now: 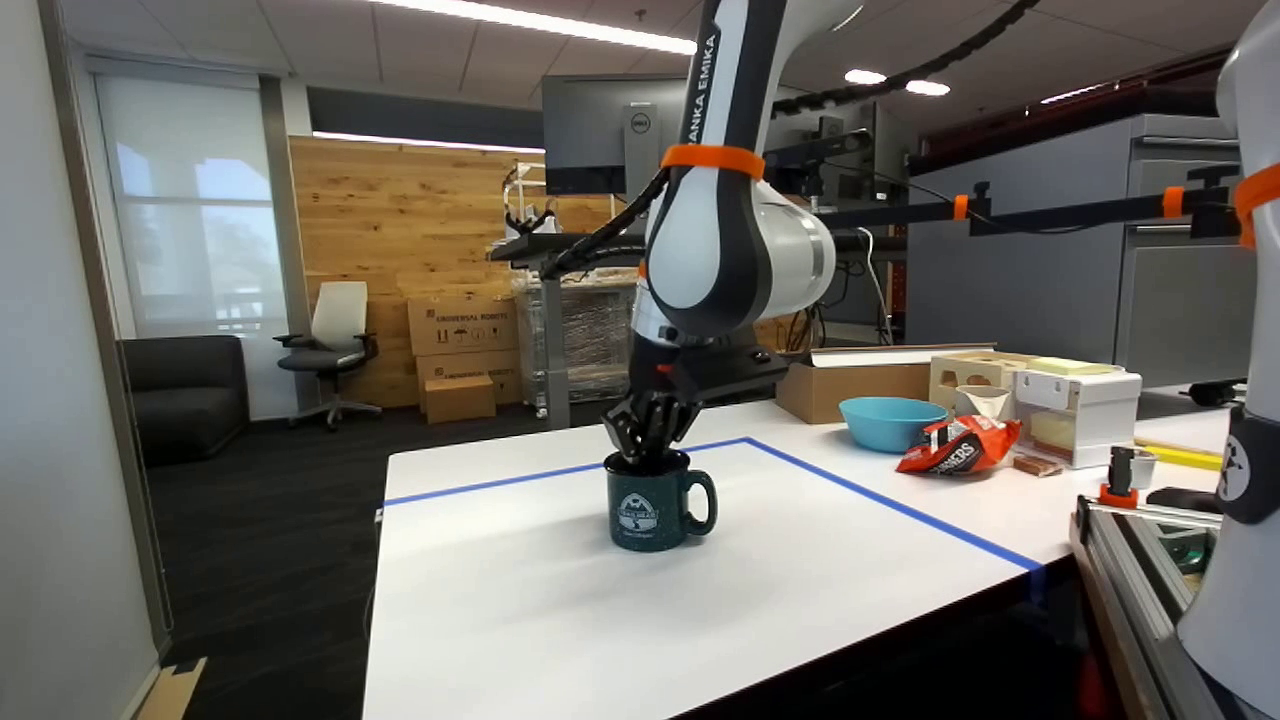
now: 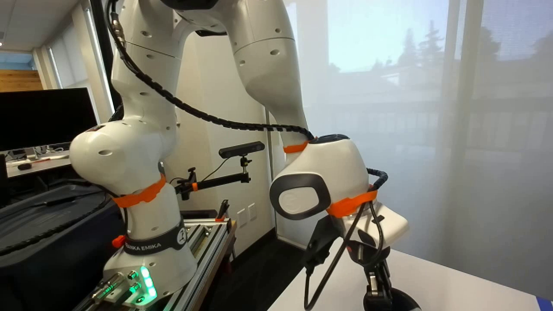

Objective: Put the marker on the table

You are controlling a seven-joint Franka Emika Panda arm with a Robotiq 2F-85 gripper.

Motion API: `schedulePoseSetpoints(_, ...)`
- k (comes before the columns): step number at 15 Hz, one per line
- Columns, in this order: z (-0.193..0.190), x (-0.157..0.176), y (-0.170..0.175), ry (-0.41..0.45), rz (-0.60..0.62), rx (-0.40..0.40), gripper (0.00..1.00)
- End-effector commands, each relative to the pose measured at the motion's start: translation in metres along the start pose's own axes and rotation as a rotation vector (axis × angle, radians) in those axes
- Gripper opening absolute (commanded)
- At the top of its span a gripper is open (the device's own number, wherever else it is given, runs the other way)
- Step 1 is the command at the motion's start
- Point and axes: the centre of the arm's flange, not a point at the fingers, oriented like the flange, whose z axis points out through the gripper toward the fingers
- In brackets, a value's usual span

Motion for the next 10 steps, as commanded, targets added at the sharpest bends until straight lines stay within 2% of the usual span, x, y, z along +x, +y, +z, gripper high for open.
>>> schedulePoseSetpoints(1,-0.0070,0.0054,0.0021,0.046,-0.019,0.010,0.53)
schedulePoseSetpoints(2,-0.0075,0.0064,0.0023,0.053,-0.024,0.010,0.58)
schedulePoseSetpoints(4,-0.0072,0.0077,0.0026,0.063,-0.035,0.011,0.57)
schedulePoseSetpoints(7,-0.0064,0.0087,0.0028,0.070,-0.053,0.010,0.46)
schedulePoseSetpoints(8,-0.0062,0.0093,0.0028,0.071,-0.055,0.009,0.44)
schedulePoseSetpoints(9,-0.0045,0.0097,0.0028,0.069,-0.058,0.009,0.46)
schedulePoseSetpoints(10,-0.0034,0.0097,0.0029,0.068,-0.062,0.008,0.42)
